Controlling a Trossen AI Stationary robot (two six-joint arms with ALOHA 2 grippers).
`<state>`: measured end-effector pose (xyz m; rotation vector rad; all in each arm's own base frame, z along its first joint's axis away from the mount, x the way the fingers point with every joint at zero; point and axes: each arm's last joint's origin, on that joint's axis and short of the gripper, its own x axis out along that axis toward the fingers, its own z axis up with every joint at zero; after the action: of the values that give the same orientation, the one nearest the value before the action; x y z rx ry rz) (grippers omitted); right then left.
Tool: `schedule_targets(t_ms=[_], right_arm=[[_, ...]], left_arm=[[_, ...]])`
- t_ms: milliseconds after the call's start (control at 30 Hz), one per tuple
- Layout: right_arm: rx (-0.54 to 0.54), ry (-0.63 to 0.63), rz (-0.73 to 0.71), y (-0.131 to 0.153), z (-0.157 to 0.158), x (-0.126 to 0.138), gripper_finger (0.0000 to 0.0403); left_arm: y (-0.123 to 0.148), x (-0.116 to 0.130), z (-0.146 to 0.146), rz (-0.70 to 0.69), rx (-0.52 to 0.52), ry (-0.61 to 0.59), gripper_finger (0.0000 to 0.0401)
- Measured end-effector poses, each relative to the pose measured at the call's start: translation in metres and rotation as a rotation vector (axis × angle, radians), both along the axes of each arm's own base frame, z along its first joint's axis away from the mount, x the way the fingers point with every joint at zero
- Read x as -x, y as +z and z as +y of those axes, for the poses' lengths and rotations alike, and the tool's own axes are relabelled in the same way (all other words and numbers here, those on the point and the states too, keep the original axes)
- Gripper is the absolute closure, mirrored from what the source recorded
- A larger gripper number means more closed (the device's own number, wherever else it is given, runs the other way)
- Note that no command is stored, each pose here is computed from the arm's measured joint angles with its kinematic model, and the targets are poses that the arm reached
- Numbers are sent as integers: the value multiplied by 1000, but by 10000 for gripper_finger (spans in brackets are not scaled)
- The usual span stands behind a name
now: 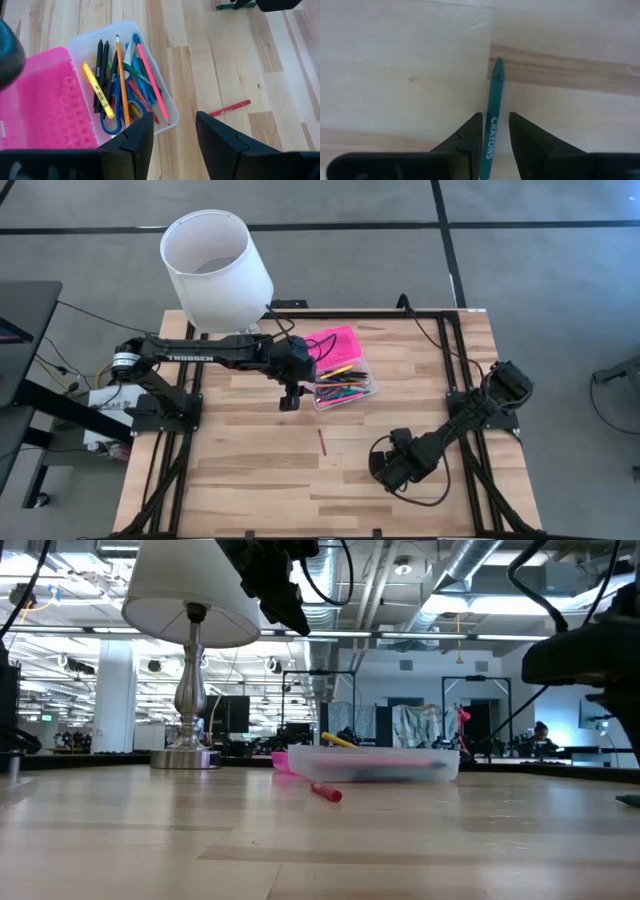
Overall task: Pick & place school supplies into a supply box
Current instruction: Put the green crayon into the pink supply box
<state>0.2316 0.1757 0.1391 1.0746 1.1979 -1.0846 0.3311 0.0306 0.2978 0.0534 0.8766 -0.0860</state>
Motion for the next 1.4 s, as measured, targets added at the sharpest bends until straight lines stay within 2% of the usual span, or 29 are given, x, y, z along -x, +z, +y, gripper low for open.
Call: schedule_targets(t_ms=[333,700,800,867,967,1100,1267,1400], right_arm=[[-42,26,29,-7,0,-1,316],[-113,50,50,-8,3,-1,348],[-124,51,52,-8,3,-2,353],[-129,54,51,-8,4,-2,355],[-137,59,52,-8,4,-2,357],[-142,59,53,-8,4,-2,360],[-151,61,53,-8,5,-3,373],[-180,76,34,-7,10,-4,396]], left_arm=[[-4,5,-3,59,60,-42,260],[-8,10,-18,136,54,-123,260],[-8,11,-23,137,45,-219,260],[-9,12,-30,120,19,-338,260],[-15,12,-41,110,-63,-508,260],[-24,2,-53,82,-139,-628,260],[-36,-11,-57,83,-173,-605,260],[-42,-14,-57,109,-155,-561,260]])
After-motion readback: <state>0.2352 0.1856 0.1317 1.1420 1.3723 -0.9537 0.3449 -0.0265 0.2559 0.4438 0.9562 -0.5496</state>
